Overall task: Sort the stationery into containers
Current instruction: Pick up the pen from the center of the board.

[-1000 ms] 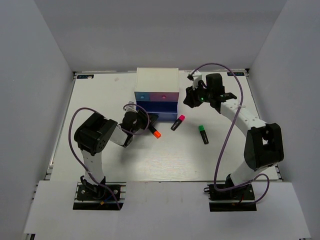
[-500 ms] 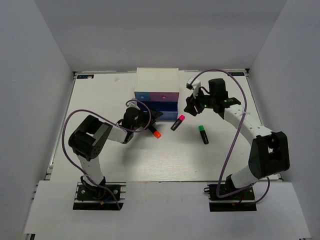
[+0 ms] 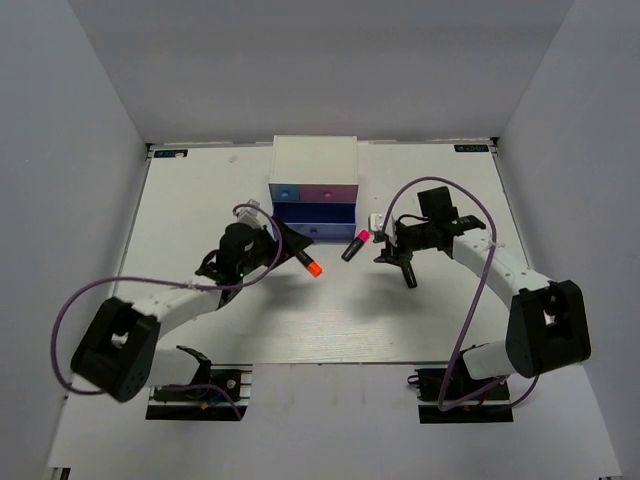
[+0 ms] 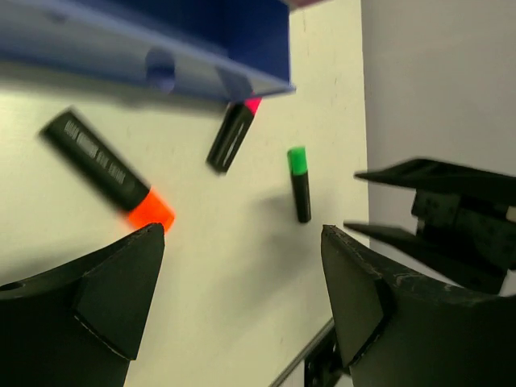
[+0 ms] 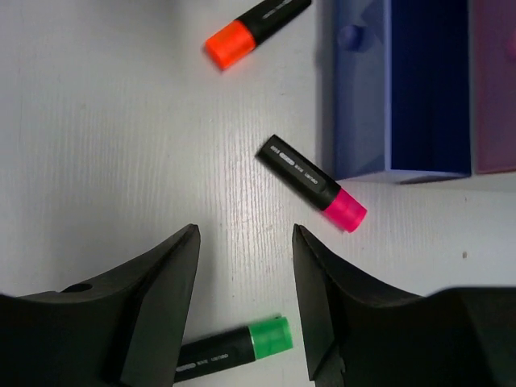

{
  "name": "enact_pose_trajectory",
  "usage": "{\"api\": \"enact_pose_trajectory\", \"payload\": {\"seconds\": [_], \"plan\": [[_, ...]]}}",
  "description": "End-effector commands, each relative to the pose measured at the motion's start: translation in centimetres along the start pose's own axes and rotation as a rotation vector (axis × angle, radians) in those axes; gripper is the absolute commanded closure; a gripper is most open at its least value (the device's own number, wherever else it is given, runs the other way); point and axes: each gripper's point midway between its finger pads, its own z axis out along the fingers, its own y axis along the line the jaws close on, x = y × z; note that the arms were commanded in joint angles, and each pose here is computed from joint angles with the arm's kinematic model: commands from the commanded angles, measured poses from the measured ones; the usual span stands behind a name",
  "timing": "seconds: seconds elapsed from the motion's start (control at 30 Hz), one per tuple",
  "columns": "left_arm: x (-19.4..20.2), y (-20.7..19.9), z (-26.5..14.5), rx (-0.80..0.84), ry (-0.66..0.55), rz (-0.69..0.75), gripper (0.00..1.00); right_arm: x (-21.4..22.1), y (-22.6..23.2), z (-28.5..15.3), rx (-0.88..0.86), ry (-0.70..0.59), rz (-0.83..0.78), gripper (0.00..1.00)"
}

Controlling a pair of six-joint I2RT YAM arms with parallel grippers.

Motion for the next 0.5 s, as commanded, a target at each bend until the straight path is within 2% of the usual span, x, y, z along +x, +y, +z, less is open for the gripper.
{"api": "enact_pose_trajectory", "payload": {"seconds": [0.0, 0.03, 0.07, 0.13, 0.2, 0.3, 0.47], "plan": [[2.7, 3.4, -3.7, -0.116, 0.083, 0.001, 0.11, 0.2, 1.4, 0.3, -0.084, -0.016, -0.264, 0.44], [2.6, 4.6, -4.5, -0.167, 0.046, -0.015, 0.05, 0.7, 1.7, 0.7, -0.11, -0.006, -0.345, 0.45], [1.9, 3.8, -5.6, -0.151, 0.001, -0.022, 0.0, 1.0, 1.6, 0.8, -0.115, 0.01, -0.375, 0.45], [2.4, 5.9, -7.2, -0.25, -0.031, -0.115, 0.0, 1.5, 1.8, 1.6, -0.144, 0.031, -0.438, 0.45], [2.0, 6.4, -9.0, -0.286, -0.097, -0.183, 0.0, 1.7, 1.6, 2.6, -0.158, 0.042, -0.509, 0.35], [1.5, 6.7, -10.6, -0.268, -0.167, -0.183, 0.0, 1.5, 1.3, 3.8, -0.182, 0.053, -0.565, 0.33], [1.7, 7.6, -12.2, -0.311, -0.175, -0.138, 0.0, 1.3, 0.8, 5.9, -0.247, 0.086, -0.657, 0.34]]}}
